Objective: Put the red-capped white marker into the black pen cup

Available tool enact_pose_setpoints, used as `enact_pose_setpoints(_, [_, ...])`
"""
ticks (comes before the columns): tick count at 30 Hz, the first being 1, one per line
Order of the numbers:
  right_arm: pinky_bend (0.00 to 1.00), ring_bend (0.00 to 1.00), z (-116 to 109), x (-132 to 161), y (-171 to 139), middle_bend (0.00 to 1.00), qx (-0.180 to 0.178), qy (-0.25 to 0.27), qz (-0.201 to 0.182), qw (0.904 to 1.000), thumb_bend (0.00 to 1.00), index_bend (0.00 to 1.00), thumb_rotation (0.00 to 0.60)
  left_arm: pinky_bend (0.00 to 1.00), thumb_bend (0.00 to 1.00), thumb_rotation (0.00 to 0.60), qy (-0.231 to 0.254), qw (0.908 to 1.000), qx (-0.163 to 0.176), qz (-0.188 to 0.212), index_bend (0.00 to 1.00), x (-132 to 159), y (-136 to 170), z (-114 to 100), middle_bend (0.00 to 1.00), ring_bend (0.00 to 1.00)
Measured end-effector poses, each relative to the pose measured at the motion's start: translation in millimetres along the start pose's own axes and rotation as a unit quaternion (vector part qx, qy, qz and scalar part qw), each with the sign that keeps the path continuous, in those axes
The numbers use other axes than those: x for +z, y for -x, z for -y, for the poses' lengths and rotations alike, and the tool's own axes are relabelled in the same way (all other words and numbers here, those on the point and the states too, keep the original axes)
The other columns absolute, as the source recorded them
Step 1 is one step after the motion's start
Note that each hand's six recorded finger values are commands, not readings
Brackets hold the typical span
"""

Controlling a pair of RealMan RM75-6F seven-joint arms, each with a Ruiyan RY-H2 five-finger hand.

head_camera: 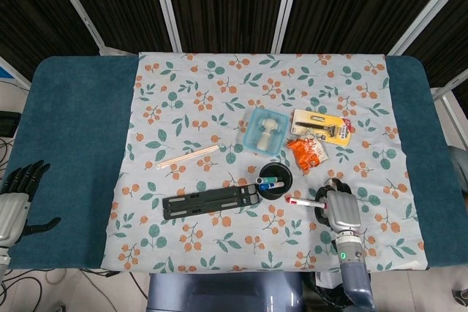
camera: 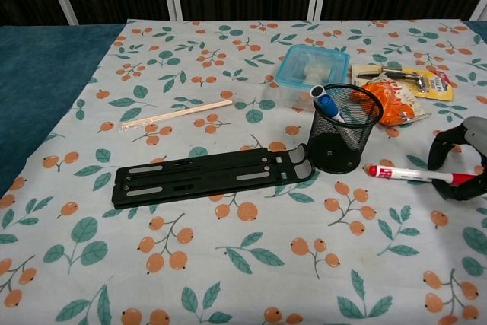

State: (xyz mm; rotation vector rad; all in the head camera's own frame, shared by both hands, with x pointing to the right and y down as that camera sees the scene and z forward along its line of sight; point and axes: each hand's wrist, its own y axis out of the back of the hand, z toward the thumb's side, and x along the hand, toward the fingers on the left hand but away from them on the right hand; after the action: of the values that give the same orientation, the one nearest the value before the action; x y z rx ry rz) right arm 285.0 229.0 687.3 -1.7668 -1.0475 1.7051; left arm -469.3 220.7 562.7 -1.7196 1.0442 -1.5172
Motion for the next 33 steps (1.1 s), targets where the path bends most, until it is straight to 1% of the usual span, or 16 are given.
enact_pose_setpoints(5, [0.17, 0.2, -5.1, 2.5, -1.7, 0.59, -0.005, 0.008, -0.009, 0.9999, 0.68, 0.75, 0.6, 0.0, 0.03, 0.6, 0.0, 1.0, 0.0, 0.0, 0.0, 0.2, 0.1, -0.1, 0.0, 0.0])
enact_pose_setpoints(11, [0.17, 0.2, -11.4, 4.2, -3.7, 0.59, -0.01, 0.016, -0.018, 0.9997, 0.68, 0.75, 0.6, 0.0, 0.03, 0.6, 0.0, 1.0, 0.001, 0.0, 0.0, 0.2, 0.3, -0.2, 0.0, 0.0])
enact_pose_setpoints(17, [0.17, 0.2, -25.6, 10.5, -5.6, 0.59, -0.023, 0.026, -0.032, 0.9989, 0.68, 0.75, 0.6, 0.0, 0.03, 0.6, 0.0, 1.0, 0.001, 0.0, 0.0, 0.3, 0.3, -0.4, 0.0, 0.0])
enact_pose_setpoints(20, [0.17, 0.2, -45.6, 18.8, -5.5, 0.59, -0.043, 0.035, -0.047, 0.9973, 0.68, 0.75, 0.6, 0.0, 0.03, 0.6, 0.0, 1.0, 0.001, 0.0, 0.0, 0.3, 0.2, -0.4, 0.0, 0.0])
enact_pose_setpoints(22, [0.17, 0.2, -62.8, 24.9, -5.4, 0.59, -0.058, 0.04, -0.059, 0.9958, 0.68, 0.75, 0.6, 0.0, 0.03, 0.6, 0.0, 1.0, 0.0, 0.0, 0.0, 0.4, 0.1, -0.5, 0.0, 0.0])
enact_pose_setpoints(27, [0.17, 0.2, -104.9, 36.2, -2.0, 0.59, -0.094, 0.033, -0.081, 0.9917, 0.68, 0.75, 0.6, 0.0, 0.03, 0.6, 0.0, 1.0, 0.0, 0.001, 0.0, 0.9, 0.3, -0.4, 0.0, 0.0])
enact_pose_setpoints(30, [0.17, 0.2, -118.6, 42.1, -0.5, 0.59, -0.105, 0.024, -0.09, 0.9901, 0.68, 0.75, 0.6, 0.0, 0.03, 0.6, 0.0, 1.0, 0.001, 0.001, 0.0, 1.0, 0.5, -0.6, 0.0, 0.0])
enact_pose_setpoints(33, [0.17, 0.2, -124.3, 46.5, -0.6, 0.59, -0.108, 0.018, -0.097, 0.9893, 0.68, 0.75, 0.6, 0.0, 0.03, 0.6, 0.001, 1.0, 0.001, 0.001, 0.0, 1.1, 0.7, -0.6, 0.0, 0.0])
